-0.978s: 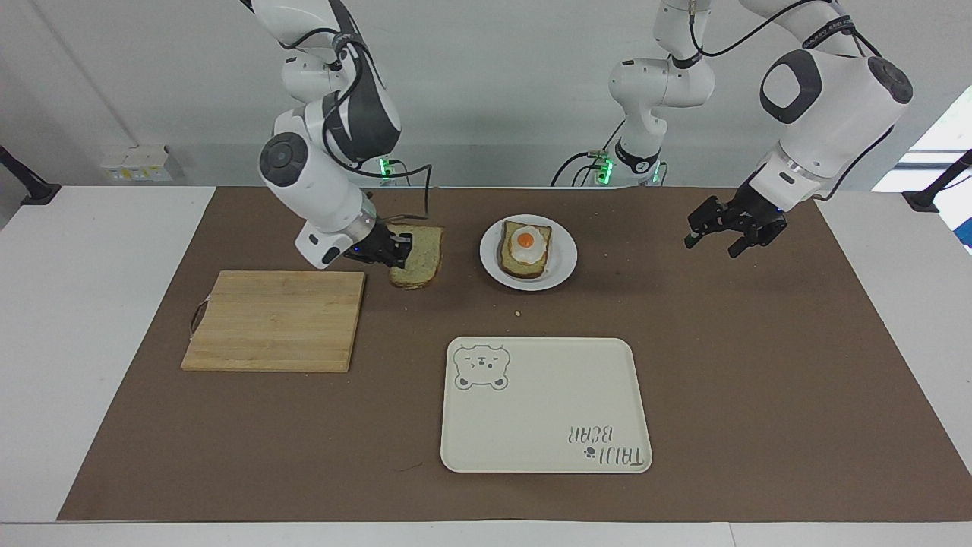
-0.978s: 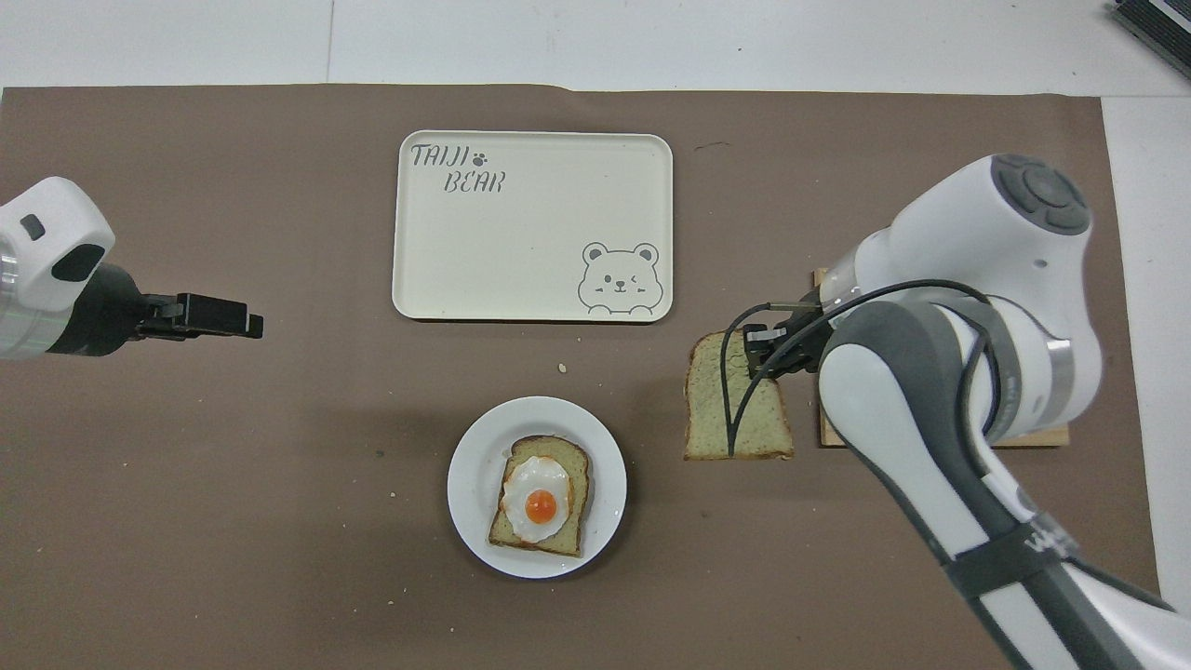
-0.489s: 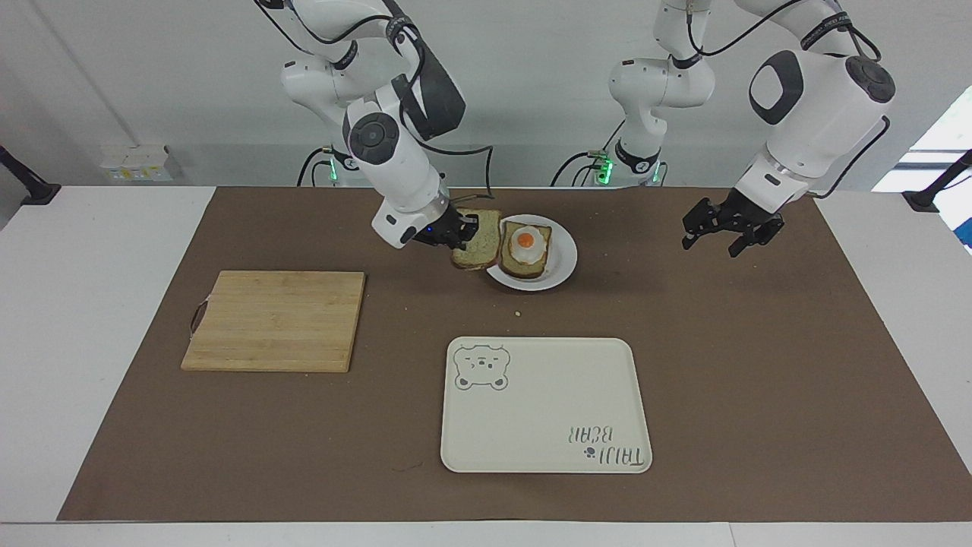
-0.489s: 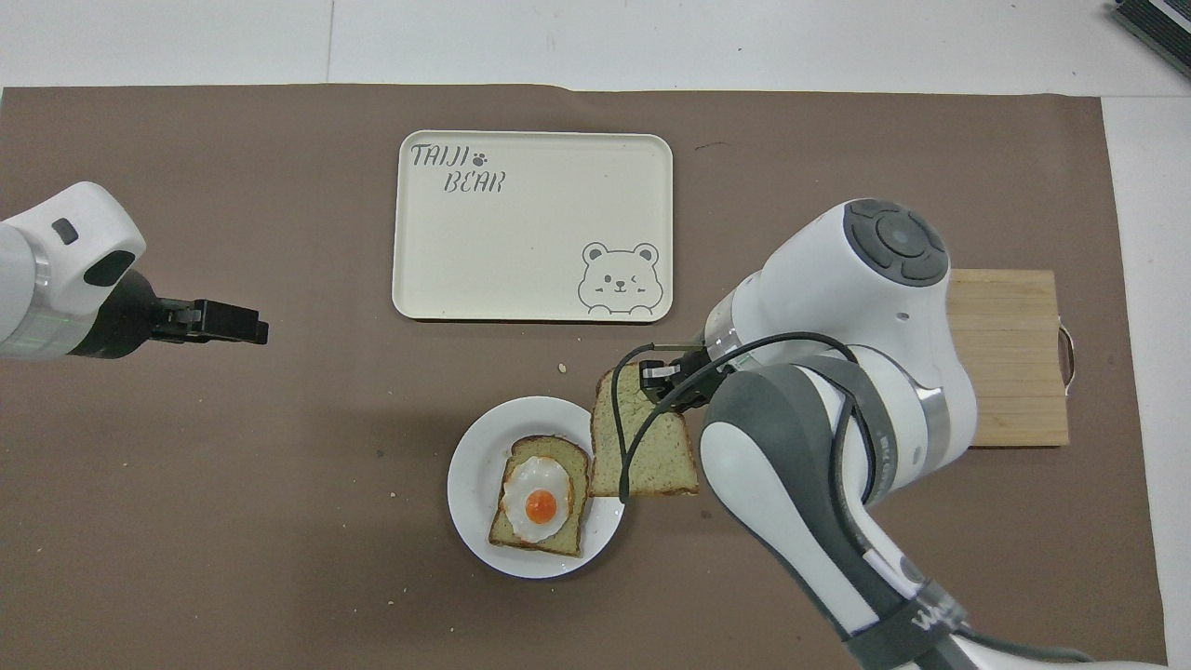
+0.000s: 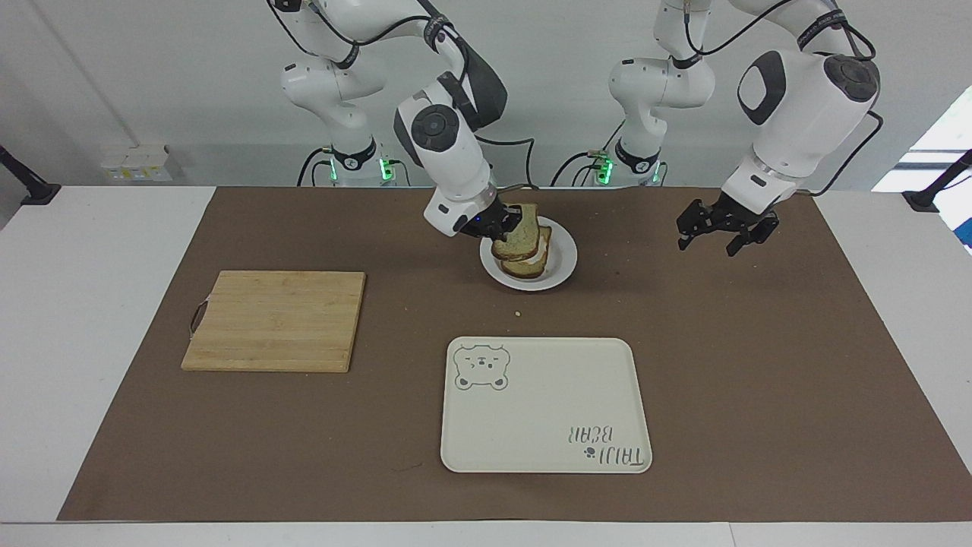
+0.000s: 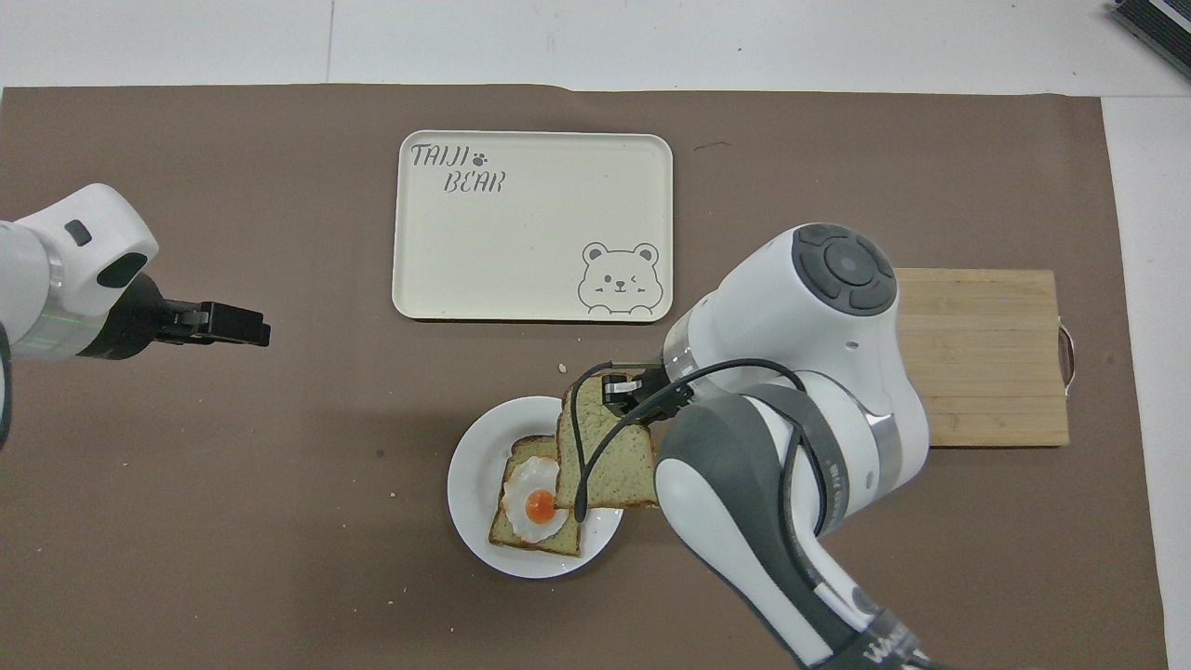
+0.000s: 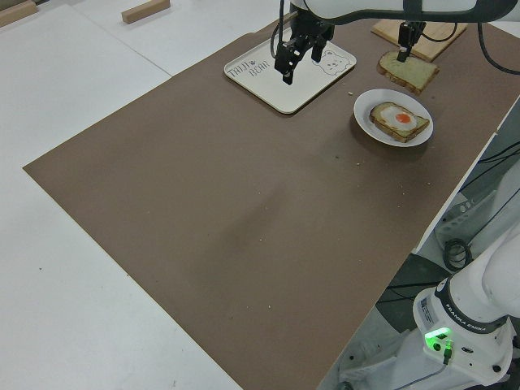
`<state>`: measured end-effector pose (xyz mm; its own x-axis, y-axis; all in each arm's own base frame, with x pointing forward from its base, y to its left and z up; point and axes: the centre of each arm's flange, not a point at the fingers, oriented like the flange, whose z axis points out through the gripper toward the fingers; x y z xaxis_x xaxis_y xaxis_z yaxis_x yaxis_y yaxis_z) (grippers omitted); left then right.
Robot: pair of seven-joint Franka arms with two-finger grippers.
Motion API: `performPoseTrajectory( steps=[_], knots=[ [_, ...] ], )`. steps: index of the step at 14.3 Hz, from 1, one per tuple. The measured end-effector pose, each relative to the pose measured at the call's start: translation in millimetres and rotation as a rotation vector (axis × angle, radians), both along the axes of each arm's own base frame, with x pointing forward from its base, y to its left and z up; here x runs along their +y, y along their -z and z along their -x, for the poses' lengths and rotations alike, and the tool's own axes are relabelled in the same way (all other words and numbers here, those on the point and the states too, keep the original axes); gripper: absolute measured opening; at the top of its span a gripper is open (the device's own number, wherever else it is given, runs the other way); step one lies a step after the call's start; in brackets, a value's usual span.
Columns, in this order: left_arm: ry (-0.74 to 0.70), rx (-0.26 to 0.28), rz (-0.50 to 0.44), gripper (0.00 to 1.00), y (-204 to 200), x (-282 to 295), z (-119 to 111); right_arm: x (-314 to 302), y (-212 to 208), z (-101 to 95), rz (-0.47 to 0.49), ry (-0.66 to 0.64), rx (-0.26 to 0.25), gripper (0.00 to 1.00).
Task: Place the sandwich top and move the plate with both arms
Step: 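Carry the bread slice with the right gripper toward the egg toast plate, then lay the bread slice on the egg toast and open the right gripper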
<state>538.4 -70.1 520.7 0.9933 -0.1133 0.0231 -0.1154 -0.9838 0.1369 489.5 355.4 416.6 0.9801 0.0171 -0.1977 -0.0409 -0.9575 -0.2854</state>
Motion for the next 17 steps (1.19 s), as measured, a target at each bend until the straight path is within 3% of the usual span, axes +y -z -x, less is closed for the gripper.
performPoseTrajectory(
  steps=[8,16,17],
  knots=[
    [0.0,0.001,0.0,1.0,0.1,-1.1,0.2,38.6,67.6,14.0,0.004,0.0,-0.005,0.15],
    [0.005,0.023,0.008,1.0,9.7,-7.3,4.2,34.2,89.7,17.9,0.024,0.01,0.016,0.15],
    [0.009,0.03,0.009,1.0,12.8,-9.8,5.5,32.8,90.8,16.8,0.025,0.013,0.018,0.2]
  ],
)
